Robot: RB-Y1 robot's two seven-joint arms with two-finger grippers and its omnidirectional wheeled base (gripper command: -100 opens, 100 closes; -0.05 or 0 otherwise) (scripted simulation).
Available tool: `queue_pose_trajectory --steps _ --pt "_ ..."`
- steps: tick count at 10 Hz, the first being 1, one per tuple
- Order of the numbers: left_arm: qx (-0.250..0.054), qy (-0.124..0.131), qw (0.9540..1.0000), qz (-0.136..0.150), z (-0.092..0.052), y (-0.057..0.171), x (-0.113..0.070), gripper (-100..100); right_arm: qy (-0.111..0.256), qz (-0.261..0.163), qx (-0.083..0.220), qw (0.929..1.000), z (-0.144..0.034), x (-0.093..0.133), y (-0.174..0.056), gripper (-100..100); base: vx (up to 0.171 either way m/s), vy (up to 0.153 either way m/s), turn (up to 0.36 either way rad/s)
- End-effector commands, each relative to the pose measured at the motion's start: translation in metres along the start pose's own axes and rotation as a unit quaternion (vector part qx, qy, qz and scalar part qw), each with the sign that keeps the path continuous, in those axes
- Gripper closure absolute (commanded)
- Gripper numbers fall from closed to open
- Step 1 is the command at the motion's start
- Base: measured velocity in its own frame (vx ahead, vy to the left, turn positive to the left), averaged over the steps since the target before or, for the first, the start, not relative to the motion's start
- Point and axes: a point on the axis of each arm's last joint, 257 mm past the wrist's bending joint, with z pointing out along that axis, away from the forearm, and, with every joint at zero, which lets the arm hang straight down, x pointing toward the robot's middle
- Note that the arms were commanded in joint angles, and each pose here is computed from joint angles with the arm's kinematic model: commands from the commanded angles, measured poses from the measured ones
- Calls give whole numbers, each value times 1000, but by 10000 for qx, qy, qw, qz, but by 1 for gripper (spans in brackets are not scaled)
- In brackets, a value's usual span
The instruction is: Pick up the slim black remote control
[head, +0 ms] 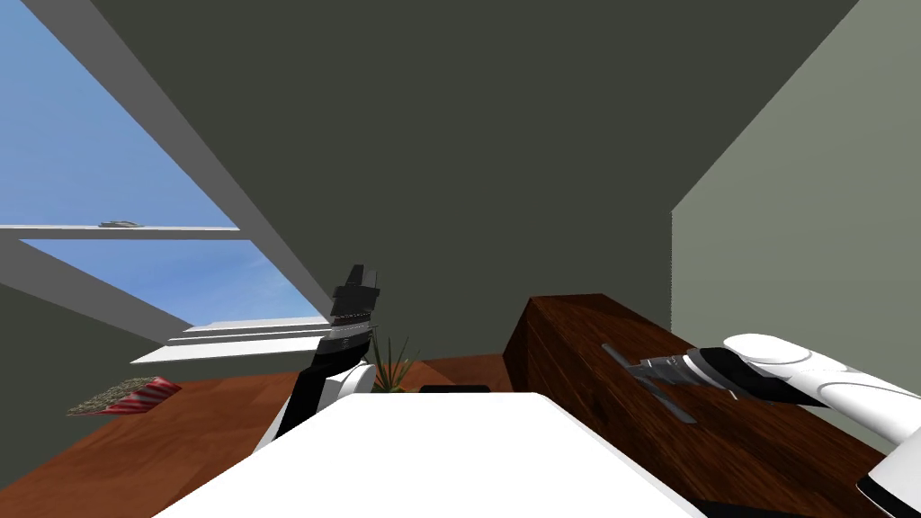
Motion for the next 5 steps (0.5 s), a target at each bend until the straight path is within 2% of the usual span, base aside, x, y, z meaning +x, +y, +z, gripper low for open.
queue_pose_trajectory --steps 1,3,4,5 --pt "0 0 10000 0 0 0 0 0 134 67 4 9999 -3 11 0 -100 50 18 45" --pt "0 0 10000 0 0 0 0 0 134 48 -8 9999 -3 11 0 -100 19 9 -5" --pt "0 0 10000 0 0 0 0 0 130 60 -3 9999 -3 10 0 0 0 0 0" --pt "0 0 10000 0 0 0 0 0 123 95 9 9999 12 18 3 -100 11 -12 69"
